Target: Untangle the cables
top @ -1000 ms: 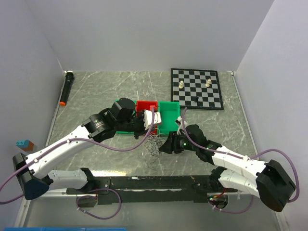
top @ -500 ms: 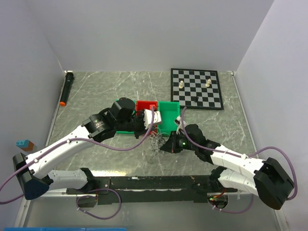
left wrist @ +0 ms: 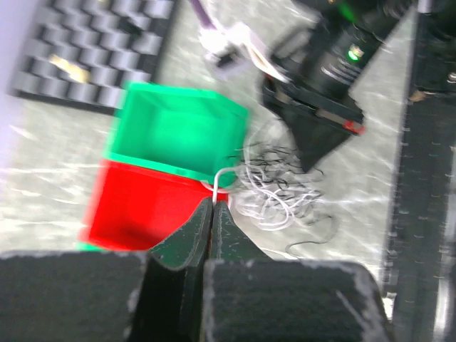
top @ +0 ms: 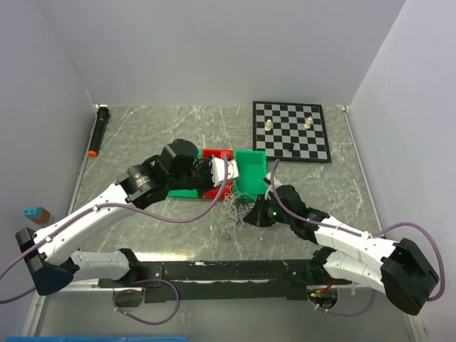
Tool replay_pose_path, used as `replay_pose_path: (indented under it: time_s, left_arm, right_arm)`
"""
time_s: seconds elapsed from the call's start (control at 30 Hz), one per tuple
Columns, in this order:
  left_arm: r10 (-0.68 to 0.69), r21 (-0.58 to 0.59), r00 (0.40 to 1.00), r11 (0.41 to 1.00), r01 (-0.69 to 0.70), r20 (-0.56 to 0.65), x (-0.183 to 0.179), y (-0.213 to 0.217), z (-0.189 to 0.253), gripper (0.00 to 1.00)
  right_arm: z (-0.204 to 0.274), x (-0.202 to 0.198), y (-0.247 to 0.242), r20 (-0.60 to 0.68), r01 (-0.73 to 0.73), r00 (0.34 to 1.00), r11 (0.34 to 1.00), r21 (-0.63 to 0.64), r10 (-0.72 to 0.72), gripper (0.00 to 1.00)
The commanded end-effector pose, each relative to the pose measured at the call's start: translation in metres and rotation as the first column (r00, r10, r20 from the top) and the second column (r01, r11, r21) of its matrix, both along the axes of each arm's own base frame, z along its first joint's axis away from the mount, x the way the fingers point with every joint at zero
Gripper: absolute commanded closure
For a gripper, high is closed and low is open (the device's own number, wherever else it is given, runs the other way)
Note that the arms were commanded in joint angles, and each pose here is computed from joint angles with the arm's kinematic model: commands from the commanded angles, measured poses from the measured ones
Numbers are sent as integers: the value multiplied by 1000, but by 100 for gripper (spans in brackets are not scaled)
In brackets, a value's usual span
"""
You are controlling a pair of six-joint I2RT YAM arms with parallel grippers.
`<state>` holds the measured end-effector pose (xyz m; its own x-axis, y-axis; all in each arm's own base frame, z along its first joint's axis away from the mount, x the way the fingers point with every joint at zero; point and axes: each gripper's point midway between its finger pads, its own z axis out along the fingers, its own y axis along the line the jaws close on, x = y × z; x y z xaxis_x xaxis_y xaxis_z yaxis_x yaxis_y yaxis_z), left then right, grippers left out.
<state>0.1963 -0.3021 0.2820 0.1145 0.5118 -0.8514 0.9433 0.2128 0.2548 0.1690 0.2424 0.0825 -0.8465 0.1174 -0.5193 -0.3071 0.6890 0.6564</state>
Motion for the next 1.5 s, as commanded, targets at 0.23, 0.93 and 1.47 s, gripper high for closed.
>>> replay_pose_path:
  time_s: [0.23,0.93,1.47]
  left_arm:
    - [146,-205,936,975,-82,321,16,33,173,99]
    - [739,-803,338,587,103,583,-33,173,463,96]
    - [500,-676,575,724,133,648,-32,118,385,97]
  right_arm:
    - [-38,3,-28,-144,100,980,966,-238,-136,100]
    - [-67,-21,-43,-239,124,942,907,-403,-235,100]
    - [39,4,-19,38,98,995,967,-233,-92,100]
